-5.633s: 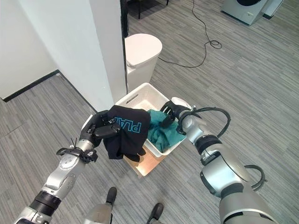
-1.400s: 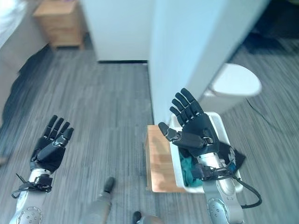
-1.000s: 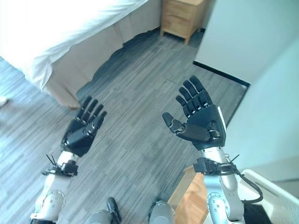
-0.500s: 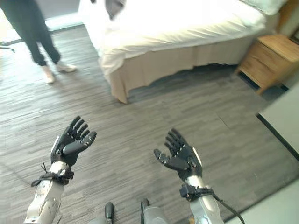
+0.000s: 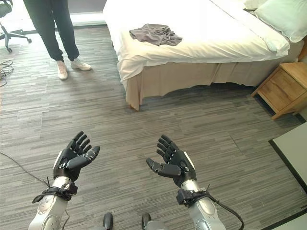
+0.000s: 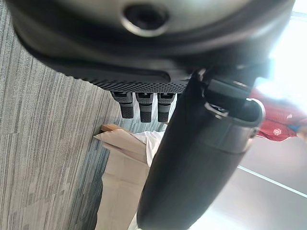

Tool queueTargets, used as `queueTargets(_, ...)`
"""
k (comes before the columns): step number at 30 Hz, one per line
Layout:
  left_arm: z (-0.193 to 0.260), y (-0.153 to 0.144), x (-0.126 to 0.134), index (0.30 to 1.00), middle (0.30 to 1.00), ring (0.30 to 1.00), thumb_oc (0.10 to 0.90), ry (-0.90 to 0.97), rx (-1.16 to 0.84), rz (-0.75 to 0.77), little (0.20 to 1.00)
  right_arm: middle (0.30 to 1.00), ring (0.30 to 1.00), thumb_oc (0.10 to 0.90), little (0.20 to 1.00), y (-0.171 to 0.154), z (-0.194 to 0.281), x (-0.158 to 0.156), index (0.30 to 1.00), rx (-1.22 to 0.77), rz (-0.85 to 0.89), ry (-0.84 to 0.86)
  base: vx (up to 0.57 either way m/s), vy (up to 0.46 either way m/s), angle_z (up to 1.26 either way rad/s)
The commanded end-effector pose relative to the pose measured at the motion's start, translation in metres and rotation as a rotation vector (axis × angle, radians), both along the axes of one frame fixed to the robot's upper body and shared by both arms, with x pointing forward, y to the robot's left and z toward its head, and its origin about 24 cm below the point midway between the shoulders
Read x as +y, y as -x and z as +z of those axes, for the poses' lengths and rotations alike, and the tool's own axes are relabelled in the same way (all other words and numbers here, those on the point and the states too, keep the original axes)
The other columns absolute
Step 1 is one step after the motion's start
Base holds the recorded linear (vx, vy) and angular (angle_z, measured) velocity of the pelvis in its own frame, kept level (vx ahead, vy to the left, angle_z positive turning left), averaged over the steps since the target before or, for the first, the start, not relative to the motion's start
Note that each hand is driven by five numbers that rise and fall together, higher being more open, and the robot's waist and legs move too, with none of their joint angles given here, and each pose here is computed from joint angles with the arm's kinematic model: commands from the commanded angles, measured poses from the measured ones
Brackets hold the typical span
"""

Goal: Pick up bed clothes into laundry basket.

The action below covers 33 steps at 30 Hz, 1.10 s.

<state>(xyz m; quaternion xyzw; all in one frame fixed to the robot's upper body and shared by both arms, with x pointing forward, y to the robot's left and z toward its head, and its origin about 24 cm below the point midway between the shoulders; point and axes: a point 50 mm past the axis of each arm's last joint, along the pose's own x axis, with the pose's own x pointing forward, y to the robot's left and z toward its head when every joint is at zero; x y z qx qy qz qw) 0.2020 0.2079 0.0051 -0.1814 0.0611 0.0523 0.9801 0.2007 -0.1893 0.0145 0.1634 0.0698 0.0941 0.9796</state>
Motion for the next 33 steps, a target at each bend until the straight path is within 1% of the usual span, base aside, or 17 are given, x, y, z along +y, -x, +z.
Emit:
queueTargets(1, 0.064, -0.027, 0.002, 0.9, 0.9, 0.9, 0.8, -0.038, -0.339, -0.016, 0.9, 0.9, 0.9, 0.8, 0.9, -0.03, 0.06, 0.014, 0.9, -0.331, 0.011, -0.058, -0.05, 0.157, 0.03)
queueTargets(4, 0.072, -0.034, 0.0, 0.9, 0.9, 0.9, 0.8, -0.063, -0.366, -0.006, 0.9, 0.9, 0.9, 0.8, 0.9, -0.034, 0.063, 0.023, 0.9, -0.348, 0.024, -0.082, -0.02, 0.229, -0.06)
queueTargets(7, 0.081, -0.042, -0.004, 0.9, 0.9, 0.9, 0.8, -0.099, -0.402, 0.003, 0.9, 0.9, 0.9, 0.8, 0.9, -0.034, 0.062, 0.034, 0.9, -0.343, 0.06, -0.059, 0.27, 0.091, -0.18)
queueTargets(10, 0.095, -0.046, -0.003, 0.9, 0.9, 0.9, 0.8, -0.113, -0.47, -0.004, 0.9, 0.9, 0.9, 0.8, 0.9, -0.033, 0.058, 0.026, 0.9, -0.322, 0.031, -0.077, 0.56, -0.135, -0.03)
queueTargets(14, 0.093, -0.057, -0.012, 0.9, 0.9, 0.9, 0.8, -0.075, -0.464, -0.013, 0.9, 0.9, 0.9, 0.8, 0.9, -0.026, 0.049, 0.02, 0.9, -0.278, 0.008, -0.097, 0.59, -0.201, 0.41)
queueTargets(17, 0.088, -0.054, -0.014, 0.9, 0.9, 0.9, 0.8, -0.049, -0.454, -0.009, 0.9, 0.9, 0.9, 0.8, 0.9, -0.026, 0.045, 0.015, 0.9, -0.255, 0.008, -0.088, 0.55, -0.296, 0.31)
queueTargets(19, 0.079, -0.051, -0.015, 0.9, 0.9, 0.9, 0.8, 0.016, -0.417, -0.005, 0.9, 0.9, 0.9, 0.8, 0.9, -0.026, 0.046, 0.013, 0.9, -0.251, 0.009, -0.109, 0.49, -0.439, 0.42)
queueTargets(20, 0.076, -0.049, -0.012, 0.9, 0.9, 0.9, 0.8, 0.078, -0.403, 0.014, 0.9, 0.9, 0.9, 0.8, 0.9, -0.027, 0.048, 0.013, 0.9, -0.26, 0.017, -0.141, 0.5, -0.581, 0.07)
queueTargets(22, 0.071, -0.047, -0.013, 0.9, 0.9, 0.9, 0.8, 0.081, -0.376, -0.003, 0.9, 0.9, 0.9, 0.8, 0.9, -0.027, 0.045, 0.009, 0.9, -0.245, 0.011, -0.131, 0.45, -0.441, -0.46)
queueTargets(23, 0.071, -0.043, -0.005, 0.9, 0.9, 0.9, 0.8, 0.035, -0.376, 0.01, 0.9, 0.9, 0.9, 0.8, 0.9, -0.028, 0.049, -0.001, 0.9, -0.248, -0.012, -0.072, 0.5, -0.295, -0.33)
queueTargets(24, 0.07, -0.043, -0.002, 0.9, 0.9, 0.9, 0.8, 0.022, -0.369, 0.035, 0.9, 0.9, 0.9, 0.8, 0.9, -0.03, 0.05, -0.004, 0.9, -0.253, -0.026, -0.052, 0.51, -0.294, 0.07)
queueTargets(25, 0.07, -0.043, -0.002, 0.9, 0.9, 0.9, 0.8, 0.022, -0.37, 0.035, 0.9, 0.9, 0.9, 0.8, 0.9, -0.03, 0.05, -0.004, 0.9, -0.253, -0.026, -0.052, 0.55, -0.108, 0.1)
queueTargets(26, 0.065, -0.042, 0.001, 0.9, 0.9, 0.9, 0.8, 0.08, -0.352, 0.075, 0.9, 0.9, 0.9, 0.8, 0.9, -0.036, 0.056, -0.006, 0.9, -0.275, -0.034, -0.036, 0.59, -0.037, -0.04)
queueTargets(27, 0.062, -0.04, 0.003, 0.9, 0.9, 0.9, 0.8, 0.09, -0.343, 0.089, 0.9, 0.9, 0.9, 0.8, 0.9, -0.037, 0.059, -0.007, 0.9, -0.292, -0.032, -0.029, 0.82, 0.022, -0.38)
queueTargets(29, 0.059, -0.037, 0.009, 0.9, 0.9, 0.9, 0.8, 0.056, -0.333, 0.115, 0.9, 0.9, 0.9, 0.8, 0.9, -0.04, 0.066, -0.003, 0.9, -0.324, -0.014, 0.001, 0.71, 0.153, -0.45)
queueTargets(33, 0.055, -0.035, 0.01, 0.9, 0.9, 0.9, 0.8, 0.059, -0.317, 0.137, 0.9, 0.9, 0.9, 0.8, 0.9, -0.043, 0.065, 0.004, 0.9, -0.327, 0.006, 0.017, 0.59, 0.126, -0.62)
